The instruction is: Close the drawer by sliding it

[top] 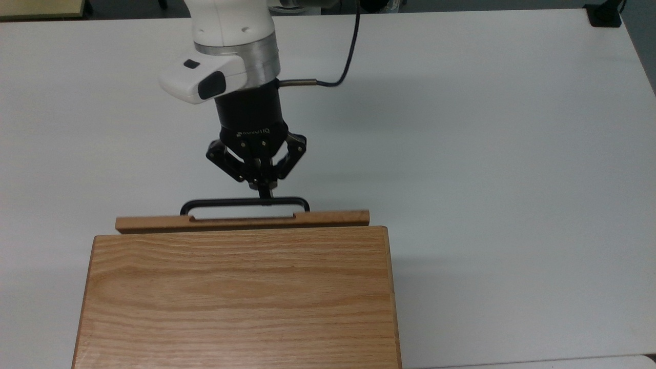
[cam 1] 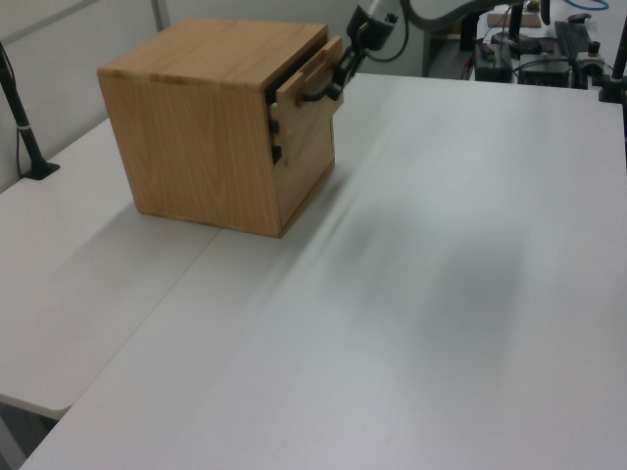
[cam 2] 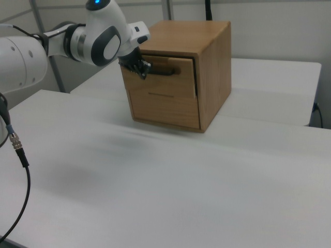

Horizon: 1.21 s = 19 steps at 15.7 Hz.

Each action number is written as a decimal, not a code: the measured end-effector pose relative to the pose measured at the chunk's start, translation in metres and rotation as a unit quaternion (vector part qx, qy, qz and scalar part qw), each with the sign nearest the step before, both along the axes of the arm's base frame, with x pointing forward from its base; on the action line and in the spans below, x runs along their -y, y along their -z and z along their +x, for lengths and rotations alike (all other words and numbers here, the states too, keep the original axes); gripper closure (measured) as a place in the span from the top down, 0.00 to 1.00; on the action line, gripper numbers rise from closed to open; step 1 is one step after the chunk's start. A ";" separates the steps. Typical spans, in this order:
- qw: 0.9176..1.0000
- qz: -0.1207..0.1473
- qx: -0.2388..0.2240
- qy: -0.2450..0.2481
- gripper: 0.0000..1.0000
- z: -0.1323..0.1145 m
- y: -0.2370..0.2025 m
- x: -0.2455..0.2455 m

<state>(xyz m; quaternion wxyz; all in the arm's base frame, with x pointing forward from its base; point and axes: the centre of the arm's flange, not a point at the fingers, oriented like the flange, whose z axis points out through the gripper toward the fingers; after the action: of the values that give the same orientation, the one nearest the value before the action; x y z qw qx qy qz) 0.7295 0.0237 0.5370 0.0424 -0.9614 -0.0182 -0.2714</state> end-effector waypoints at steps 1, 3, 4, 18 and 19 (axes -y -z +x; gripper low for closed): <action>1.000 0.001 0.016 0.002 0.01 0.004 0.001 -0.004; 0.999 0.002 0.036 0.001 0.01 0.008 0.004 -0.012; 0.999 0.002 0.042 0.000 0.01 0.010 0.006 -0.015; 0.991 0.006 -0.135 -0.022 0.26 -0.081 -0.054 -0.001; 0.985 0.007 -0.170 -0.026 0.37 -0.101 -0.064 0.002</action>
<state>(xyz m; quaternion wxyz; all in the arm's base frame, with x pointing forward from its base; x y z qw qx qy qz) 0.6283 0.0219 0.6013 0.0590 -0.9924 -0.0340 -0.1026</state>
